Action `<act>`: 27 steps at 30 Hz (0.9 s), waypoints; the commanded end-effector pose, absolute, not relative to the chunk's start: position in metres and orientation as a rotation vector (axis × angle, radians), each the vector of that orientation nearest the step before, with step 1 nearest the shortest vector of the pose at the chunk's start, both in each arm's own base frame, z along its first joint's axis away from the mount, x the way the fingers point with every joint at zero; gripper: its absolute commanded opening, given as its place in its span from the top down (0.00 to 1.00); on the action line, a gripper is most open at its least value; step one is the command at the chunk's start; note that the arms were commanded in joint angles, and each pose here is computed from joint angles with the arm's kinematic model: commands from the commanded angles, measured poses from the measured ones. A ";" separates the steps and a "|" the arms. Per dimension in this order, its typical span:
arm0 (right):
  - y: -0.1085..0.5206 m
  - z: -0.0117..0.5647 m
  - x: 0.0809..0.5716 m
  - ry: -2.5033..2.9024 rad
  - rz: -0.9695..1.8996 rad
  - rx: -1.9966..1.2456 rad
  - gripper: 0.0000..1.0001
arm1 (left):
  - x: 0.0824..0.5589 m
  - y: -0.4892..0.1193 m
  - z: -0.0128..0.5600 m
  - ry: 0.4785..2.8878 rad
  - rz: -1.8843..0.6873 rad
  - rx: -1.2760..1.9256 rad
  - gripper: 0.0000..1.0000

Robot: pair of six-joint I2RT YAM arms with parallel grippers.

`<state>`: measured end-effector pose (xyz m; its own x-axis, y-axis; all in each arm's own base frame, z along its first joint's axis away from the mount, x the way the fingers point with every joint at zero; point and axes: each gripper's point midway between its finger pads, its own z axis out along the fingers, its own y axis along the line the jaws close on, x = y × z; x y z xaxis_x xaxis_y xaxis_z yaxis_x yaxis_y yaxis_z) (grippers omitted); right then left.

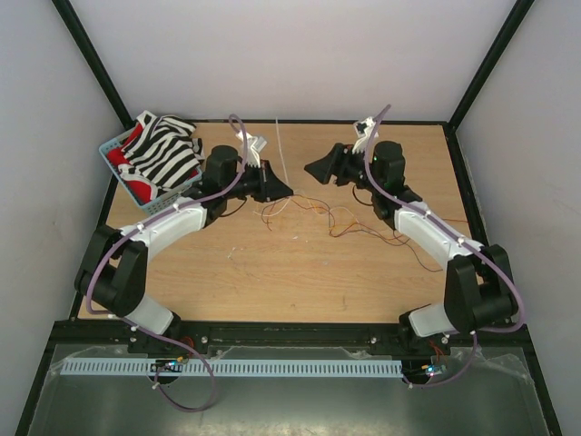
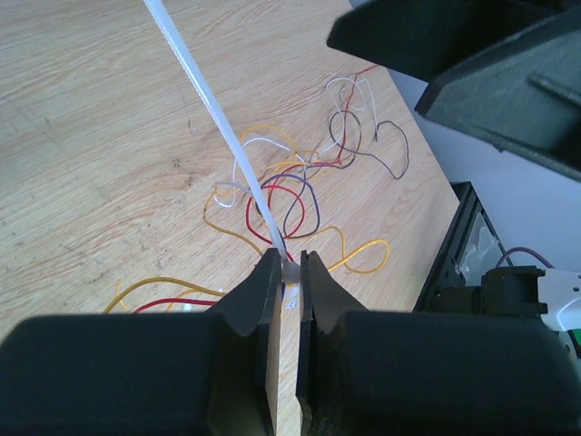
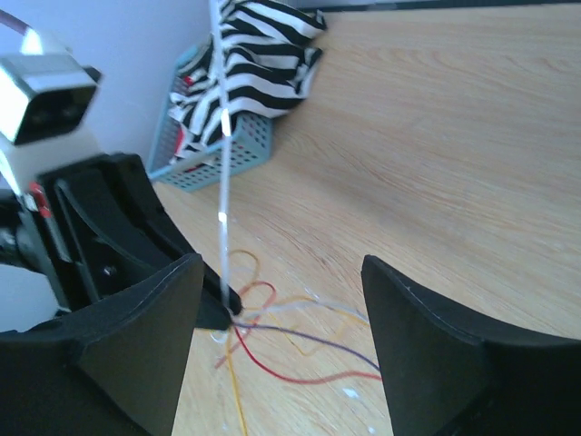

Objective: Zip-tie the wires
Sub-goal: Adjust the cable at the center of the board.

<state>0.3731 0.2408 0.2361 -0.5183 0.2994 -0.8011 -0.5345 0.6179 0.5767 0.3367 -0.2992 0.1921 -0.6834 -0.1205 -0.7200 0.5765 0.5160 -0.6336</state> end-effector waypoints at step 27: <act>0.318 0.274 0.389 1.794 1.311 -0.306 1.00 | 0.333 -0.321 0.205 1.978 -1.265 0.455 1.00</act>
<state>0.3770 0.3145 0.2376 -0.6663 0.2609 -0.6986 -0.5746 0.4174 0.7040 0.3347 -0.3110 0.2016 -0.6724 -0.1055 -0.7326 0.6092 0.4833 -0.6287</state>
